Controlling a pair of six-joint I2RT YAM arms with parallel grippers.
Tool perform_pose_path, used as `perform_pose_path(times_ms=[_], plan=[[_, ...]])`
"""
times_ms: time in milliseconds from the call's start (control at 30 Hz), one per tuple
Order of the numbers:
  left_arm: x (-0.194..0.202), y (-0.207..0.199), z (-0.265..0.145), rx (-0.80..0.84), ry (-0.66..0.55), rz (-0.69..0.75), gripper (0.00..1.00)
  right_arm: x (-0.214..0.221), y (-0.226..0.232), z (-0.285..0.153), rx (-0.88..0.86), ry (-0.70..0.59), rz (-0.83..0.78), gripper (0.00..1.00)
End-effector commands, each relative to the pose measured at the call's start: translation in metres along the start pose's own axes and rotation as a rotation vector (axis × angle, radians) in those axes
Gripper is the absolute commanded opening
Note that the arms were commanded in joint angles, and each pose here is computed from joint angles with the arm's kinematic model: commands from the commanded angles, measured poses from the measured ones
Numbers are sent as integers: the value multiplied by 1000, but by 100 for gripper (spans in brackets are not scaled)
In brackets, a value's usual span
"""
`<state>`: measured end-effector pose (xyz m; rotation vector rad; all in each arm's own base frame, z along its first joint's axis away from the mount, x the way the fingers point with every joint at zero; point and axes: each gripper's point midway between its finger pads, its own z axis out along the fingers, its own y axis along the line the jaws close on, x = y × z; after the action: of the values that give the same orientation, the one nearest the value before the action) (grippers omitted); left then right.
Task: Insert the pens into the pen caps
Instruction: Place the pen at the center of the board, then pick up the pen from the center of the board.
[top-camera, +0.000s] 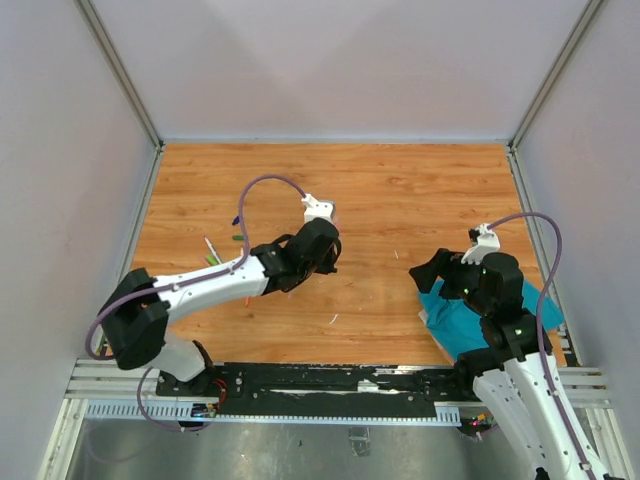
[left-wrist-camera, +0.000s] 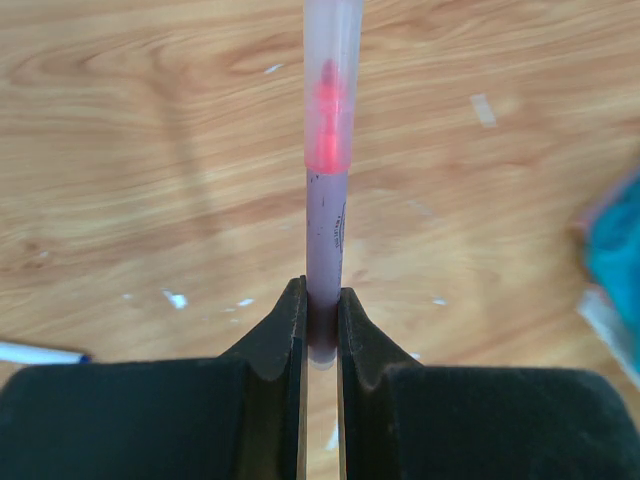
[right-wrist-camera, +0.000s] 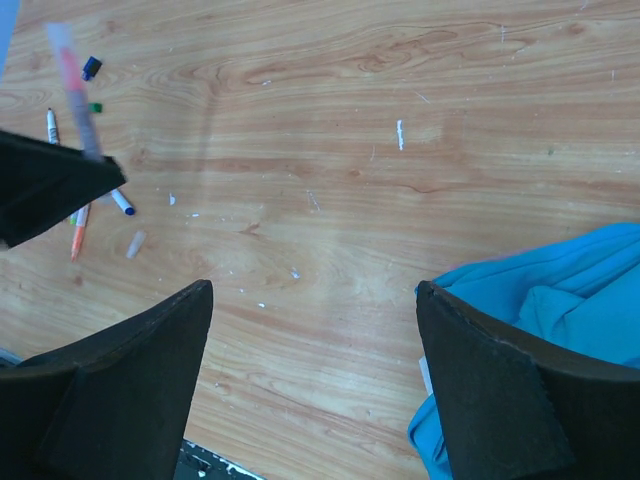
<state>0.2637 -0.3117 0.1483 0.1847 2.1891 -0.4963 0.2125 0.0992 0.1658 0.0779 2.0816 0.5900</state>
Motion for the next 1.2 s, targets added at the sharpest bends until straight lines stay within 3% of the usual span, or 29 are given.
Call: perform_pose_path(times_ms=[0,233,467,700,800,1000,1167], plan=[[17,39,27,-127,139,29,1,17,-3,-8,2,46,33,82],[35,94,62,-275,290,14,0,26,-7,-10,18,70,45,82],[54,117,77,-321,369,-2,2,28,-6,-9,13,88,43,81],[67,127,80,-350,392,-17,26,32,-6,-8,8,101,48,81],[68,130,79,-353,384,-27,32,34,-6,-8,7,102,54,81],[68,132,77,-357,378,-36,33,37,-6,-9,4,105,63,81],[66,134,78,-362,372,-40,19,36,-6,-11,7,99,64,81]])
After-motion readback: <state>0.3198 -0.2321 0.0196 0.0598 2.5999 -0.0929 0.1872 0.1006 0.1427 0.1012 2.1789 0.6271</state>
